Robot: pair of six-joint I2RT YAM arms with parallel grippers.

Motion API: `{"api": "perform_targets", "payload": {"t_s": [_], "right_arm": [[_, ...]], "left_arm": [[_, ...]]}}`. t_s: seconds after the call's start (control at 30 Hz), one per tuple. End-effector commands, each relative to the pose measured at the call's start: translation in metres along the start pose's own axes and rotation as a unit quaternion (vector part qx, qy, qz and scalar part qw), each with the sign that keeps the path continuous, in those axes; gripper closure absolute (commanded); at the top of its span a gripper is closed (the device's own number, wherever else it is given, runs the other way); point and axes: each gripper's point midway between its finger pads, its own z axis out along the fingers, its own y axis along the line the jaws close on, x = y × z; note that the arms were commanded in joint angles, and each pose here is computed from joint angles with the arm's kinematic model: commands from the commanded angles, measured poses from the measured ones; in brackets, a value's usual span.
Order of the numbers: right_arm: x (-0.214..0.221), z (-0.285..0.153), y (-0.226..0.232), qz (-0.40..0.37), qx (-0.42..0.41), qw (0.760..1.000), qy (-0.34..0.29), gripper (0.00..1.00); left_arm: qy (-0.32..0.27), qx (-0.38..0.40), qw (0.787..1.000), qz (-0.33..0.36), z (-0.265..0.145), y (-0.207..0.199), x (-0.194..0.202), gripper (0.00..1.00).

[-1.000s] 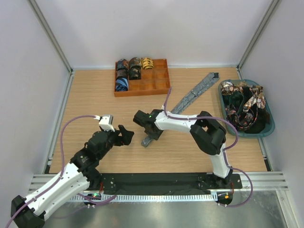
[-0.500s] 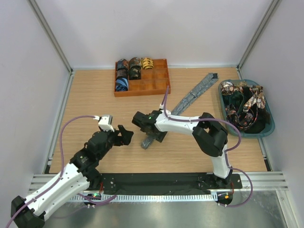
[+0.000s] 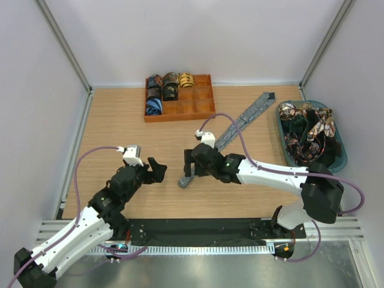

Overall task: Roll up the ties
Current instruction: Roll the tie

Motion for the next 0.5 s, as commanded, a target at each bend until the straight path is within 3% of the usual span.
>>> {"api": "perform_targets", "payload": {"t_s": [0.0,0.13,0.27,0.37,0.47], "right_arm": [[-0.003,-0.005,0.036,-0.200,-0.141,0.969,-0.028,0.12],[0.014,0.001,0.045,-0.278,-0.179,0.944,0.007,0.12],[0.021,0.012,0.052,-0.310,-0.185,0.932,0.020,0.09],[0.030,0.019,0.056,-0.328,-0.189,0.925,0.028,0.00],[0.040,0.024,0.061,-0.341,-0.195,0.919,0.030,0.01]], "left_arm": [[-0.012,-0.013,1.000,0.006,0.002,0.005,-0.006,0.18],[-0.012,-0.016,1.000,0.008,0.003,0.005,-0.006,0.18],[-0.010,-0.017,1.000,0.010,0.004,0.006,-0.004,0.17],[-0.009,-0.019,1.000,0.012,0.004,0.007,-0.003,0.17],[-0.010,-0.019,1.000,0.012,0.004,0.007,-0.004,0.17]]}}
